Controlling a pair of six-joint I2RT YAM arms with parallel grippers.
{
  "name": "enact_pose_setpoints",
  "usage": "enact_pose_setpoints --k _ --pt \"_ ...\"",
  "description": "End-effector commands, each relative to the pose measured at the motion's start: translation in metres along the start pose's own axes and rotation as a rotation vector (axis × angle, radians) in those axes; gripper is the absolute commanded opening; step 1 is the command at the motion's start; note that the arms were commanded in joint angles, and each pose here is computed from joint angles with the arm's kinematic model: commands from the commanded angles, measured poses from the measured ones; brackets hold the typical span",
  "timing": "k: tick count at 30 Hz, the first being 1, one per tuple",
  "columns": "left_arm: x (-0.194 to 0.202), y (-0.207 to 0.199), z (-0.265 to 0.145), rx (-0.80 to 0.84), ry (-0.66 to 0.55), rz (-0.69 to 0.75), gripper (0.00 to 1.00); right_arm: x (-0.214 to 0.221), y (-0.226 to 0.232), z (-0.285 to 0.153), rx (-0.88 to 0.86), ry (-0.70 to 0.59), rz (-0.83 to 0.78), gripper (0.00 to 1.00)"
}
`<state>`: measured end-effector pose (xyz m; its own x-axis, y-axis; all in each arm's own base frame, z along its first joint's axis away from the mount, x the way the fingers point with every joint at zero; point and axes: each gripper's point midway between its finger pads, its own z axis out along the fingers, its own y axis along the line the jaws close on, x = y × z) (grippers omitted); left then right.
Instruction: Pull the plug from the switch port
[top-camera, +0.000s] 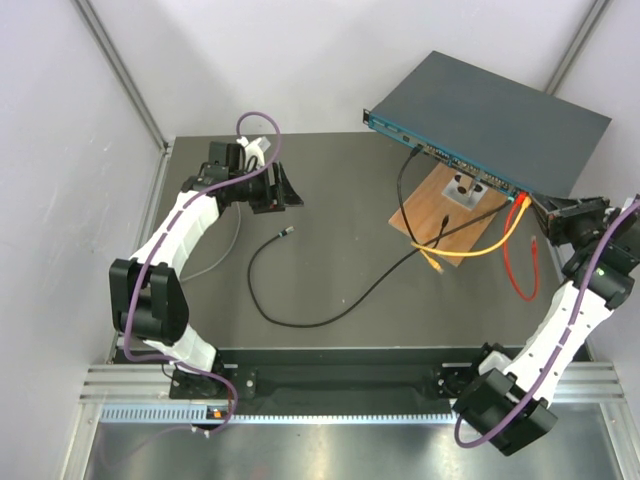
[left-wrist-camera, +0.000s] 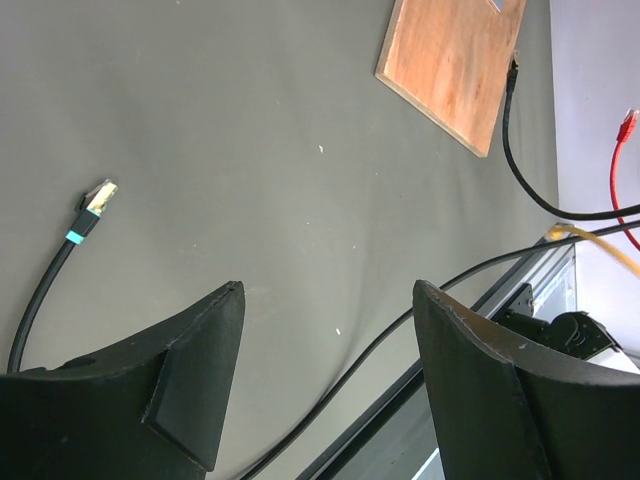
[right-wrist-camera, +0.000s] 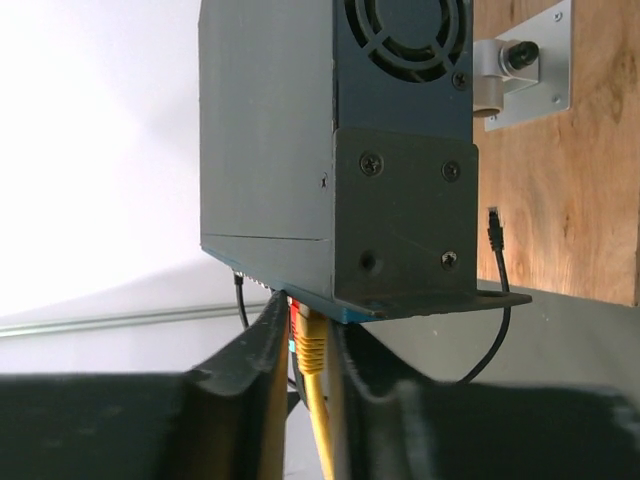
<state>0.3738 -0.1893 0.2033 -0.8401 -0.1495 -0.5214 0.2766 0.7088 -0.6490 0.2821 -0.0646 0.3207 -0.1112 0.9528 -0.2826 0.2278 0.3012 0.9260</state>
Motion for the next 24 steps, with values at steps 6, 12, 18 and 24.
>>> enact_pose_setpoints --k 6,12,18,24 --pt "-0.014 -0.004 -0.004 0.026 -0.042 0.048 0.72 -0.011 -0.007 0.012 0.003 -0.026 -0.028 0.13" --pt "-0.012 -0.001 -0.003 0.024 -0.039 0.04 0.72 -0.005 -0.002 0.016 -0.006 0.03 -0.122 0.22" --pt "-0.014 -0.001 -0.004 0.026 -0.044 0.038 0.72 0.002 -0.003 0.013 -0.015 0.043 -0.123 0.24" --pt "-0.014 0.0 -0.005 0.024 -0.047 0.039 0.72 0.001 -0.009 0.012 -0.018 0.012 -0.09 0.18"
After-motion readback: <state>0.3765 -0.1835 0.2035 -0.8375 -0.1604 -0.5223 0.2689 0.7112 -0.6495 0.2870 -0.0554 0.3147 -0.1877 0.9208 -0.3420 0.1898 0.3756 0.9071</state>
